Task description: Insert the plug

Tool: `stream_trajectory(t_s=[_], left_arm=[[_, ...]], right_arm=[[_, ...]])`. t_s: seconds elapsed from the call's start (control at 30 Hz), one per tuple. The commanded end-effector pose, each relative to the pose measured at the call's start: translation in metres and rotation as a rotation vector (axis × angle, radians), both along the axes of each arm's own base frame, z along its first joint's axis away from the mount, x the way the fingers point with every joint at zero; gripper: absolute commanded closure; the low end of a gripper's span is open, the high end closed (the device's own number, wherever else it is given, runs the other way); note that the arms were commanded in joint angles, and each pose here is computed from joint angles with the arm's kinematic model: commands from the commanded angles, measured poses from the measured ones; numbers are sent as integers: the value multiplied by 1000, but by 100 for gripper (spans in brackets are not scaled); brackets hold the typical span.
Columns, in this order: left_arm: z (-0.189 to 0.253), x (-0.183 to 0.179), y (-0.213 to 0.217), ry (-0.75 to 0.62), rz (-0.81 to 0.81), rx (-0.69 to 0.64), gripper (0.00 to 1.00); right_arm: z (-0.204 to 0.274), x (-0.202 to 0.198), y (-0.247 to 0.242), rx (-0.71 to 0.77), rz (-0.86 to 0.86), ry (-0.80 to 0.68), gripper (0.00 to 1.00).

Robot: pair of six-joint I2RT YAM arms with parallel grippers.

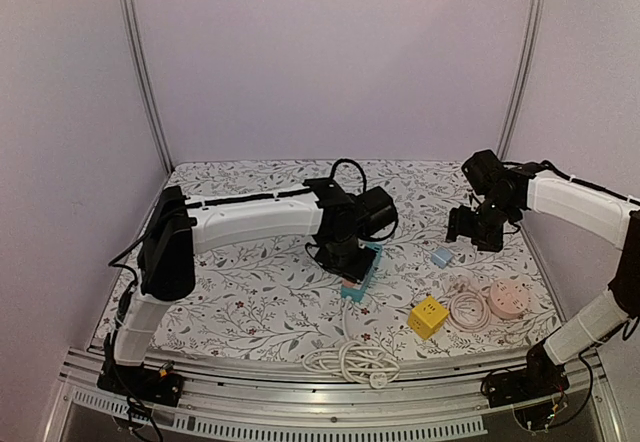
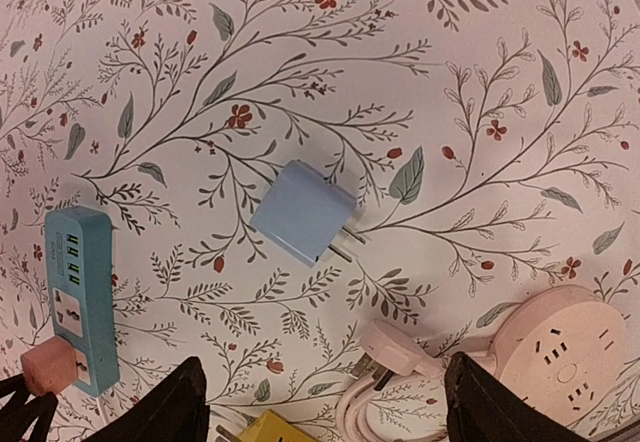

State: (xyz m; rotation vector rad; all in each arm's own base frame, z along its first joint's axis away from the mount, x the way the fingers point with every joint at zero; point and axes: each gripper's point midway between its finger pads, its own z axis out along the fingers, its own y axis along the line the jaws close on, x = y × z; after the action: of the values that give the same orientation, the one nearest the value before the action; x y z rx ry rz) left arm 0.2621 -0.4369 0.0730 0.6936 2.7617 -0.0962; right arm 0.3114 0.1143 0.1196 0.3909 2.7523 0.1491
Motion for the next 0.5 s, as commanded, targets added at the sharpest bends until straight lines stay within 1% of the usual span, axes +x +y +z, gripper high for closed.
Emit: stream_trajectory(t_s=[0.0,0.2,0.33,0.47], left_arm=[[-1,-13,11,32,-121,16,91],[10,-23,23,25,-251,26,92],[11,-33,22,49,-343,27,91],[11,-44,16,63,-451,13,88]], right_arm=[[9,0,4,34,42,-50,20],[7,-6,7,57,77,-57,20],[1,-6,11,67,108,-60,21],[-5,-6,22,115,150,-63,21]])
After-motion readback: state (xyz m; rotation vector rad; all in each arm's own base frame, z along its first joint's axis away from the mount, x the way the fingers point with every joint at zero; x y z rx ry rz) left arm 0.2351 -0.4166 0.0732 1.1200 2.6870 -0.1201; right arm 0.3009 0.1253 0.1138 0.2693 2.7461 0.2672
